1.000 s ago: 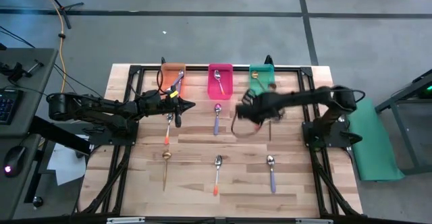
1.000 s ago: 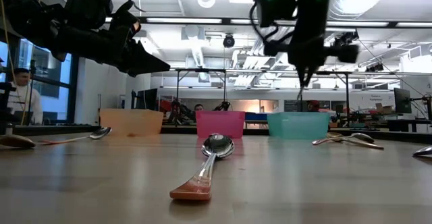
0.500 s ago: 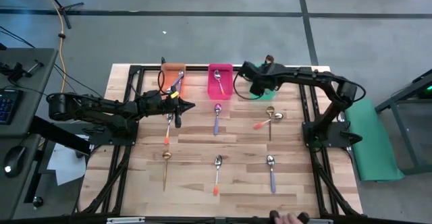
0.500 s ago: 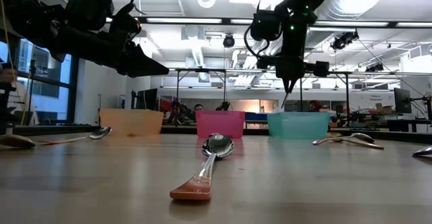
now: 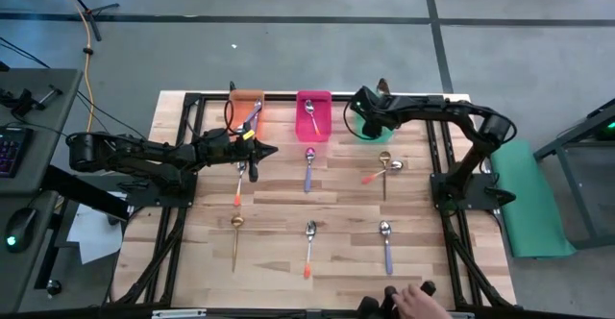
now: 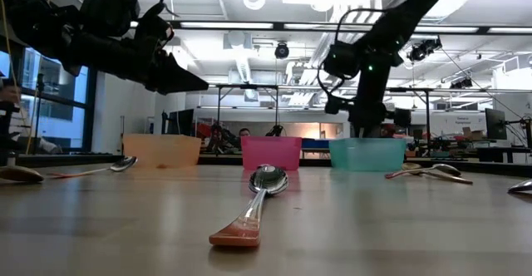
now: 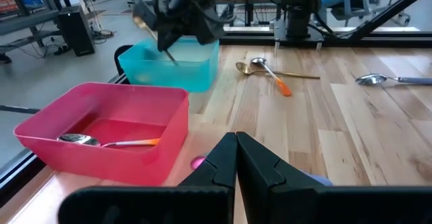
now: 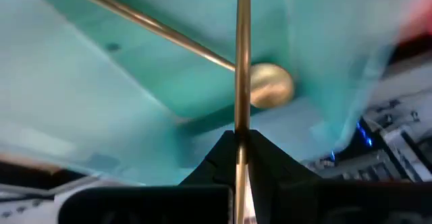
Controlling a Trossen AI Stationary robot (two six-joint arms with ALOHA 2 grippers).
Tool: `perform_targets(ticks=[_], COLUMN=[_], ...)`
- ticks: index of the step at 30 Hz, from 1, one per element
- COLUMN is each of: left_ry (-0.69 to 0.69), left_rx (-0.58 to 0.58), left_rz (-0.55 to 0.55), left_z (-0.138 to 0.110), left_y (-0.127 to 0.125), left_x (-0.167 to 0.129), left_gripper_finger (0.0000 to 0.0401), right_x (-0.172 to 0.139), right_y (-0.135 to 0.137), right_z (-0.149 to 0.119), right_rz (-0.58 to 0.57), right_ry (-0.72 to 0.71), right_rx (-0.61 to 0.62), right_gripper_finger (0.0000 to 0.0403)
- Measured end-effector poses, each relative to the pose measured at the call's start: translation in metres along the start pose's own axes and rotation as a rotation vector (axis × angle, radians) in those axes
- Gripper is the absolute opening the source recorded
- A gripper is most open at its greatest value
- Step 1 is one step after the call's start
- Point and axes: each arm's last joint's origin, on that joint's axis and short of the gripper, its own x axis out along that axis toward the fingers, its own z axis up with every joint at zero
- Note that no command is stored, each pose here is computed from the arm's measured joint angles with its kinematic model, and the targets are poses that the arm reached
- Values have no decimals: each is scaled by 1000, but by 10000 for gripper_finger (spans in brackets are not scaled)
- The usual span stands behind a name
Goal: Sort silverware by color (type)
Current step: Put the golden spoon into the green bin, then put the orange spoon into the pink bin
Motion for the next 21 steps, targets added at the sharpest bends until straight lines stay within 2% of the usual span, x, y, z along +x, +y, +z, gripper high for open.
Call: perform_targets(ticks=[9, 13, 18, 21], left_ry=[-25, -31, -30, -30], left_rx=[-23, -23, -26, -31], left_rz=[2, 2, 2, 2], left_z=[3, 3, 3, 3], left_y=[0, 0, 0, 0], left_x=[0, 0, 0, 0], left_gripper_finger=[1, 1, 1, 1], right_x=[13, 13, 11, 9], right_y=[13, 13, 9, 4], right_z=[-4, -5, -3, -1], right_rz=[20, 16, -10, -44], right_ry=[-61, -59, -47, -17], right_rx=[17, 26, 104, 122], right_gripper_finger=[5, 37, 89, 105])
